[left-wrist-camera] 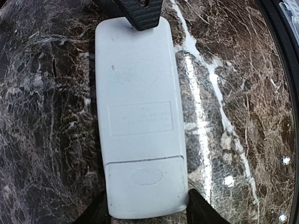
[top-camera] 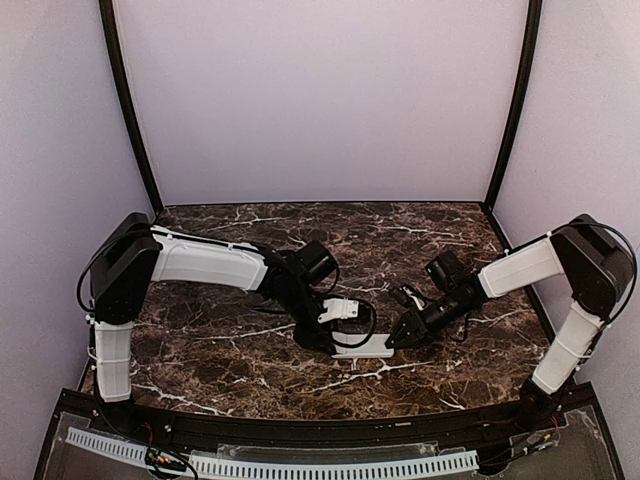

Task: Load the batteries into the remote control
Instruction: Place the battery cover on the remote control without the battery cover.

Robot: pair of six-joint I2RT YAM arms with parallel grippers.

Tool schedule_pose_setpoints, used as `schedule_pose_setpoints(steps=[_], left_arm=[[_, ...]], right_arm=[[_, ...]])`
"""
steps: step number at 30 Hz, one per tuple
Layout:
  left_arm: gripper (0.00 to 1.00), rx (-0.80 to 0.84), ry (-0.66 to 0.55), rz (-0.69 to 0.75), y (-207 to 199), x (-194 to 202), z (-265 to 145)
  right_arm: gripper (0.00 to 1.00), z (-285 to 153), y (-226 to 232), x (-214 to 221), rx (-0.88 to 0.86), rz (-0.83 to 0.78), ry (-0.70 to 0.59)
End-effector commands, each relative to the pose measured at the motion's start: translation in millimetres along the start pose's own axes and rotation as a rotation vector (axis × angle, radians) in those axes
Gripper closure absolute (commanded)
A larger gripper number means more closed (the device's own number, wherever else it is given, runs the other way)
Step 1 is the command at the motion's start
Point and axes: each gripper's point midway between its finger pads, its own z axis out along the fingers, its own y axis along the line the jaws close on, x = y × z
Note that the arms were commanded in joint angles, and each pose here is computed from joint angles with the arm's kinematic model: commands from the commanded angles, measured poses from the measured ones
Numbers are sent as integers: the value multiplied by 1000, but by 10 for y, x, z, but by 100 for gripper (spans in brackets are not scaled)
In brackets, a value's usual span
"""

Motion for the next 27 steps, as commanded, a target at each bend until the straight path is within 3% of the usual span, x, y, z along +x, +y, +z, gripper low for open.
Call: schedule_pose_setpoints(steps=[1,15,27], left_arm=[[45,68,38,-31,-144,124,144],[33,30,80,-34,-76,203,127],[15,-67,42,-68,2,164,-130]], right_arm=[[68,47,-77,37,17,7,11],[67,41,-80,43,21,8,12],[64,2,-36,42,19,3,6]])
